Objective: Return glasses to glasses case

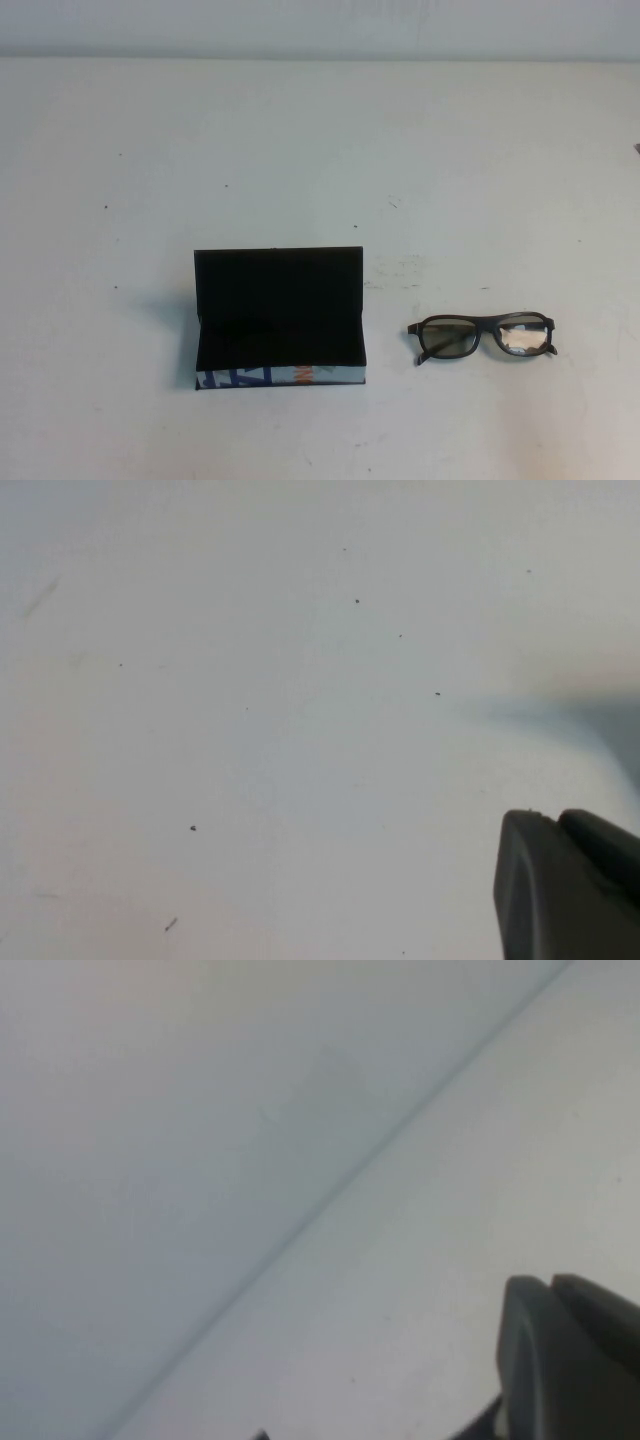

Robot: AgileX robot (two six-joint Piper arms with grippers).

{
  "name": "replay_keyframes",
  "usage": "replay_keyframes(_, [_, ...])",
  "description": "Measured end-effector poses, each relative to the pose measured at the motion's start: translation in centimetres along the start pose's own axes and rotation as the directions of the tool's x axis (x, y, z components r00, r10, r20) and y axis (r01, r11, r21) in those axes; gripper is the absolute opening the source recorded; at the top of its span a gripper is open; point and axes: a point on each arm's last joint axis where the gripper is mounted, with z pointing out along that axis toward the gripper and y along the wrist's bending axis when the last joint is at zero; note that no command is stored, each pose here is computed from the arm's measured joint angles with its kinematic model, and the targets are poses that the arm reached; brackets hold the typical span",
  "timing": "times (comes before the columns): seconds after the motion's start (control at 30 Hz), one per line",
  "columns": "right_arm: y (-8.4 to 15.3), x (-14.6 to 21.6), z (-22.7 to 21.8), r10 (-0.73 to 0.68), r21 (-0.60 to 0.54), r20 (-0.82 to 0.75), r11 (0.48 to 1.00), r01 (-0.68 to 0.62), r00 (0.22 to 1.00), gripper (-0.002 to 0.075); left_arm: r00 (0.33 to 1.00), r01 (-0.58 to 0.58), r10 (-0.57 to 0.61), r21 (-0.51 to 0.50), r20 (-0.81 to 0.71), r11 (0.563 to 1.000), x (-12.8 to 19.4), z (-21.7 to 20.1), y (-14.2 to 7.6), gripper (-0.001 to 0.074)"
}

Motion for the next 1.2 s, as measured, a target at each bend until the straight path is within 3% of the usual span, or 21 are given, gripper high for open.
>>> replay_keyframes(0.13, [0.0, -0.4, 0.0, 0.101, -0.009, 0.047, 0.995, -0.101, 0.994, -0.0015, 1.000, 0.000, 0.000, 0.000, 0.000, 1.000, 0.0, 0.0, 0.0, -0.0005])
replay_keyframes(0.27, [0.9, -0.1, -0.1, 0.133, -0.039, -0.040, 0.990, -0.134, 0.990, -0.0015, 1.000, 0.000, 0.000, 0.000, 0.000, 1.000, 0.0, 0.0, 0.0, -0.0005])
replay_keyframes(0.47, [6.3, -2.5, 1.0, -0.084, -0.081, -0.282, 0.995, 0.063, 0.956, -0.0015, 1.000, 0.000, 0.000, 0.000, 0.000, 1.000, 0.0, 0.0, 0.0, -0.0005])
replay_keyframes(0.6, [8.6, -3.7, 3.3, -0.225, -0.068, -0.524, 0.972, 0.223, 0.822, -0.0015, 1.000, 0.000, 0.000, 0.000, 0.000, 1.000, 0.0, 0.0, 0.0, -0.0005])
replay_keyframes(0.77, [9.2, -4.1, 6.2, -0.297, -0.096, -0.717, 0.938, 0.333, 0.630, -0.0015, 1.000, 0.000, 0.000, 0.000, 0.000, 1.000, 0.0, 0.0, 0.0, -0.0005])
replay_keyframes(1.03, [10.2, -4.4, 10.2, -0.384, -0.216, -0.817, 0.896, 0.389, 0.431, -0.0015, 1.000, 0.000, 0.000, 0.000, 0.000, 1.000, 0.0, 0.0, 0.0, -0.0005])
replay_keyframes(1.2, [11.5, -3.2, 12.3, -0.530, -0.380, -0.815, 0.794, 0.474, 0.235, -0.0015, 1.000, 0.000, 0.000, 0.000, 0.000, 1.000, 0.0, 0.0, 0.0, -0.0005])
